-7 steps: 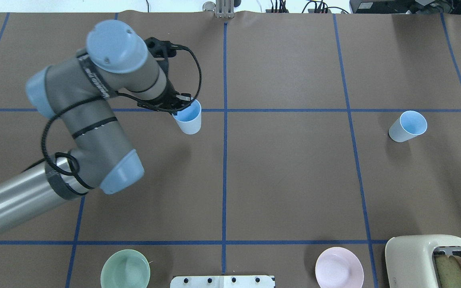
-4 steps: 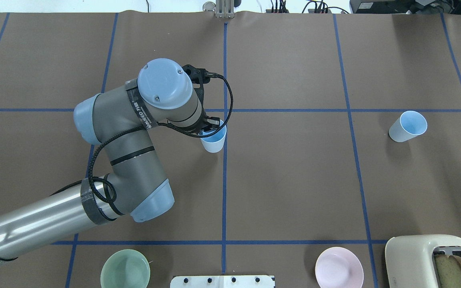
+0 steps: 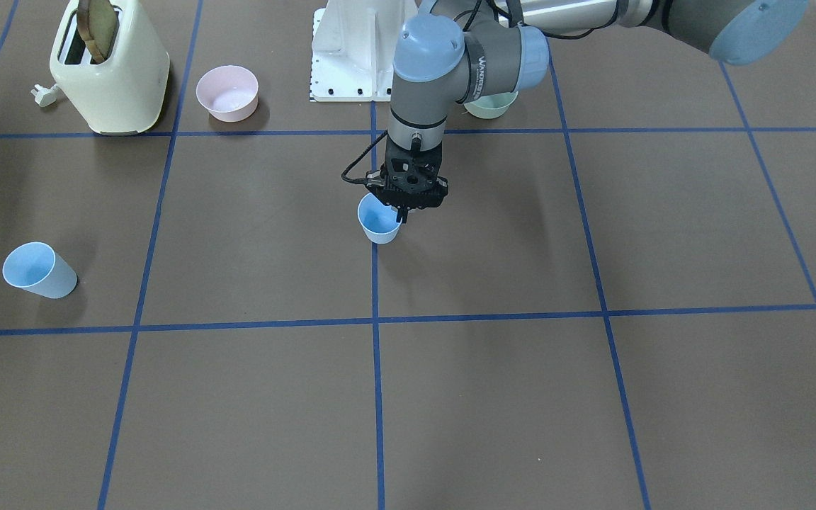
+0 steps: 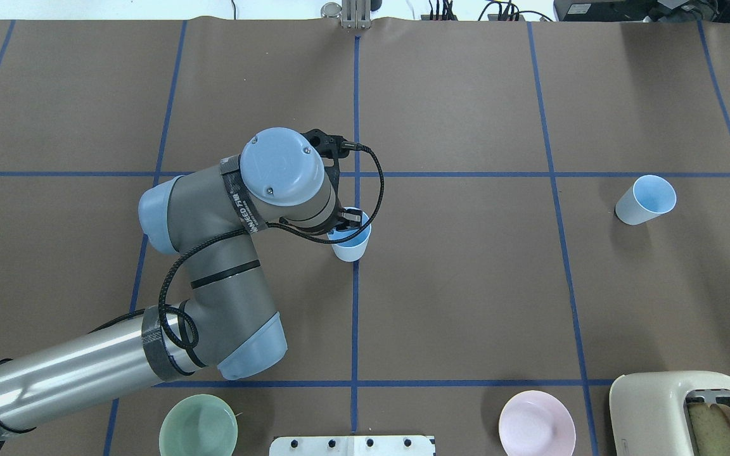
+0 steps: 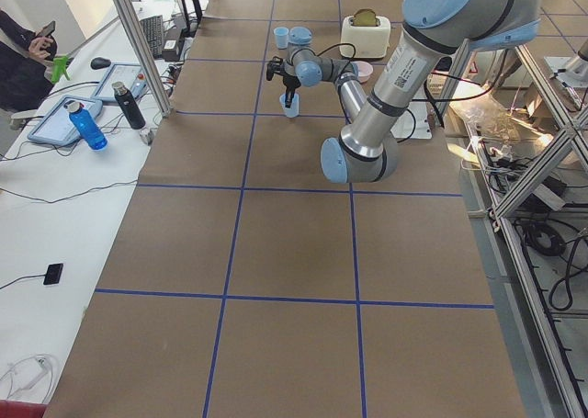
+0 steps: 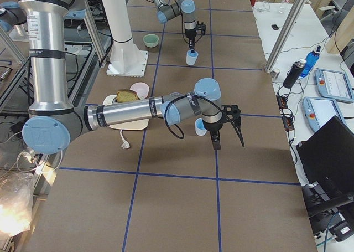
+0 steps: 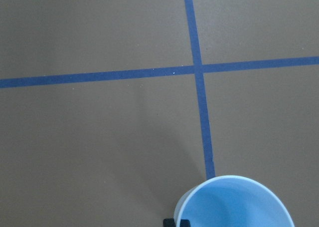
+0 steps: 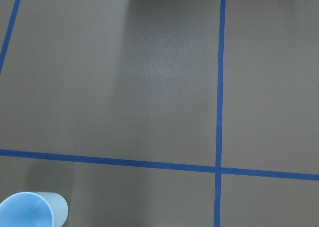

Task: Stack blue cups with both arms
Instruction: 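Carry the cup with the left gripper to the table's centre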

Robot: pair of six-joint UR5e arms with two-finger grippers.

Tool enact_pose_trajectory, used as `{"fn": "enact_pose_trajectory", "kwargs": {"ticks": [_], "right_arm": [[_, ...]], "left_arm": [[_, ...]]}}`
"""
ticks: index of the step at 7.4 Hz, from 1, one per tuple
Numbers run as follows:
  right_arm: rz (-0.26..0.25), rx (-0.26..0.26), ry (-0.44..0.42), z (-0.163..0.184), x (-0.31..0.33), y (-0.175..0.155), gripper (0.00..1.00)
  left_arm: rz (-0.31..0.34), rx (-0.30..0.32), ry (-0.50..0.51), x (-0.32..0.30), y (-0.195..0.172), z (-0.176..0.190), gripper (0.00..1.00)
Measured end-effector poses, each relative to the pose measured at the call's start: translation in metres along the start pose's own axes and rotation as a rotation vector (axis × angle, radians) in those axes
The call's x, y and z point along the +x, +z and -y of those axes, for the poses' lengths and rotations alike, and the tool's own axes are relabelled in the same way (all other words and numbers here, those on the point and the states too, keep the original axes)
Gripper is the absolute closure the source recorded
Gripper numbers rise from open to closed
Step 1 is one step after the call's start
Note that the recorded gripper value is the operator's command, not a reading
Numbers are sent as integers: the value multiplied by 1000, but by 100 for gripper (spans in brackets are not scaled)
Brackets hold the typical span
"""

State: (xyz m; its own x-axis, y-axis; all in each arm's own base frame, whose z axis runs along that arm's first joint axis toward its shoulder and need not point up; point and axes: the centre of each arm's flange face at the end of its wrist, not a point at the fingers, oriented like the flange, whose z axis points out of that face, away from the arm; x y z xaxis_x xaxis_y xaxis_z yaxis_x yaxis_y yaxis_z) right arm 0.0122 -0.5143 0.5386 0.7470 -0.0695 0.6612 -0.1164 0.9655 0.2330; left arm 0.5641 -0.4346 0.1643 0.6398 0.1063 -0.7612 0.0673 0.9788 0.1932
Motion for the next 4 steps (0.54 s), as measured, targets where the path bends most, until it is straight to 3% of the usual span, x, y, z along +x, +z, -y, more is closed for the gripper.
{"fn": "enact_pose_trajectory", "kwargs": {"ticks": [1,4], "right_arm": [[0,0,0,0,0,0,0],[0,0,0,0,0,0,0]], "left_arm": [[-5,7,6,3,3,-4,100],[-25,30,20,8,13,-10,82]]}}
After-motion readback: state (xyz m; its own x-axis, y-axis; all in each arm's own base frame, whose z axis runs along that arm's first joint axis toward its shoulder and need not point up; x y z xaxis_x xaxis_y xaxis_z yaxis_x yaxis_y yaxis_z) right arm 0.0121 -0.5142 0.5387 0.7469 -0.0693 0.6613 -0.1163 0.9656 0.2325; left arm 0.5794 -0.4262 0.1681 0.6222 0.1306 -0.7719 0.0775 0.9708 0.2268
